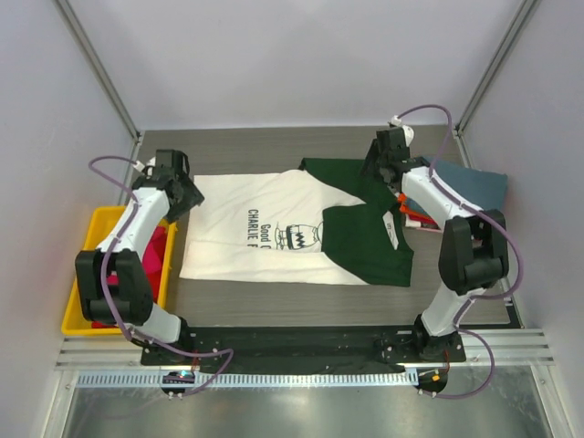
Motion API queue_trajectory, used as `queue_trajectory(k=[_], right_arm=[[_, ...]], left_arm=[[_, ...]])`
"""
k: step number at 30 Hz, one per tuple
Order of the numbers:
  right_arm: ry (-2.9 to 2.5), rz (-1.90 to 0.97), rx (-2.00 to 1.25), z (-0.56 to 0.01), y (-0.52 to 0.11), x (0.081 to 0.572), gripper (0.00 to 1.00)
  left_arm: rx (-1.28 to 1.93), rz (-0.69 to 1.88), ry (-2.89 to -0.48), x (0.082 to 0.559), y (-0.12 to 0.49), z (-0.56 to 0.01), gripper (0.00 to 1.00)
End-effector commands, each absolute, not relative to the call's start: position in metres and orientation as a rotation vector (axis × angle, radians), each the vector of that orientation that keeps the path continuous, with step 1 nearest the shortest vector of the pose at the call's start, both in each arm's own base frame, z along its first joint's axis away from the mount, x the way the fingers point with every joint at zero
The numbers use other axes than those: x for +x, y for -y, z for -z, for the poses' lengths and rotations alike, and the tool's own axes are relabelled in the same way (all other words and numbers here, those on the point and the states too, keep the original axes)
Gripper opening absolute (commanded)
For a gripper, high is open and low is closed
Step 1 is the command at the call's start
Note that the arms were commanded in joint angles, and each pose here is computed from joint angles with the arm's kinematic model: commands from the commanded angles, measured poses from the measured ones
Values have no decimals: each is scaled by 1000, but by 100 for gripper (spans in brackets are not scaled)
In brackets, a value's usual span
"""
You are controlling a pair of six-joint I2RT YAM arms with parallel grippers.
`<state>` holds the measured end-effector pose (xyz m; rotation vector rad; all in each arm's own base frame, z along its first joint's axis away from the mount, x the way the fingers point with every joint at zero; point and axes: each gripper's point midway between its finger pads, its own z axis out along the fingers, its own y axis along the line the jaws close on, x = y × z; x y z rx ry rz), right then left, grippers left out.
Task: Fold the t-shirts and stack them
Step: Fold the tshirt
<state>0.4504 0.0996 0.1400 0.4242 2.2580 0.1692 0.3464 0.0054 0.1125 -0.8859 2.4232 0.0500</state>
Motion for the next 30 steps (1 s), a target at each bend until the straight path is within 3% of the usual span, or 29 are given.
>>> queue_trajectory(k=[1,4,10,19,30], right_arm=[[-2268,-195,374,-143,-102,479,53],[-2289,-195,375,-134,-101,502,53],[-2317,-230,392,-104,-95,546,65],[-2306,-242,401,-77,-68,599,67],[-2373,-711,284,-53,-127,607,65]], left_arm=[[-849,15,-2356,388,-8,-139,68],[-871,95,-2356,419,-11,-139,68],[-869,125,-2351,474,-14,-132,70],[-914,150,-2328,525,-24,-102,70],[-1035,170,-2234,545,-43,-82,69]])
